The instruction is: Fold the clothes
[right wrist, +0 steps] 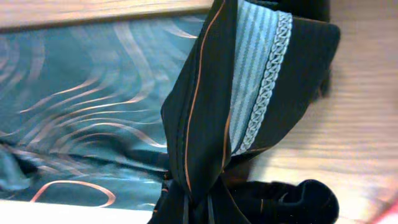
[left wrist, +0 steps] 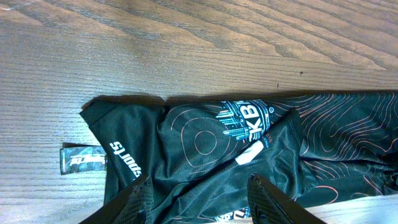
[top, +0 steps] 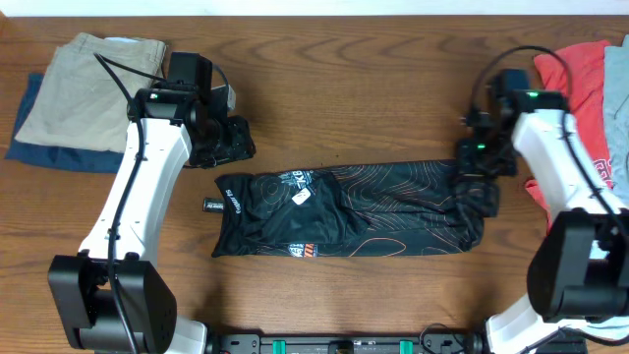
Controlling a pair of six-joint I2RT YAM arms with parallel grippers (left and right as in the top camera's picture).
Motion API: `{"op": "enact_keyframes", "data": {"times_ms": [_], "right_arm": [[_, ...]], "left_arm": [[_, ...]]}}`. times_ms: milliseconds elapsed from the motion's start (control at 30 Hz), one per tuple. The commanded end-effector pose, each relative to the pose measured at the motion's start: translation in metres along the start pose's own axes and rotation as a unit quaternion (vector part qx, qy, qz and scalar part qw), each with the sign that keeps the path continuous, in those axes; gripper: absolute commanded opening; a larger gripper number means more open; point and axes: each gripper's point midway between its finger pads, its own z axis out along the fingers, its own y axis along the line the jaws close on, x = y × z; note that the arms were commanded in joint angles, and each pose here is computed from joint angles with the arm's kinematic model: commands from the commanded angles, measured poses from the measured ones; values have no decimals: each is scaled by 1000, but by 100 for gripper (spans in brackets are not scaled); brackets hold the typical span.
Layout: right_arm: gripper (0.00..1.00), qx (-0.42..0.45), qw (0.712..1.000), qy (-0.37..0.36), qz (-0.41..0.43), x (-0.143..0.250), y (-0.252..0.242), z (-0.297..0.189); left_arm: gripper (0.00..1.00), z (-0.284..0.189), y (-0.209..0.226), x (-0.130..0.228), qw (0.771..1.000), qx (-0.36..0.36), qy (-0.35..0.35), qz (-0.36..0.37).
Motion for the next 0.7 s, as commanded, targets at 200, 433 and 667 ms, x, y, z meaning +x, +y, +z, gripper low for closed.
{"op": "enact_keyframes", "data": {"times_ms": [200, 433, 667], "right_arm": [[1, -21, 999, -3, -44, 14, 86, 8], [28, -32, 995, -13, -89, 24, 134, 12], [50, -56, 982, -7, -179, 39, 164, 14]], "left_arm": [[51, 2, 3, 2, 1000, -6, 4, 1], [52, 2, 3, 2, 1000, -6, 4, 1], [52, 2, 3, 2, 1000, -6, 4, 1]]}}
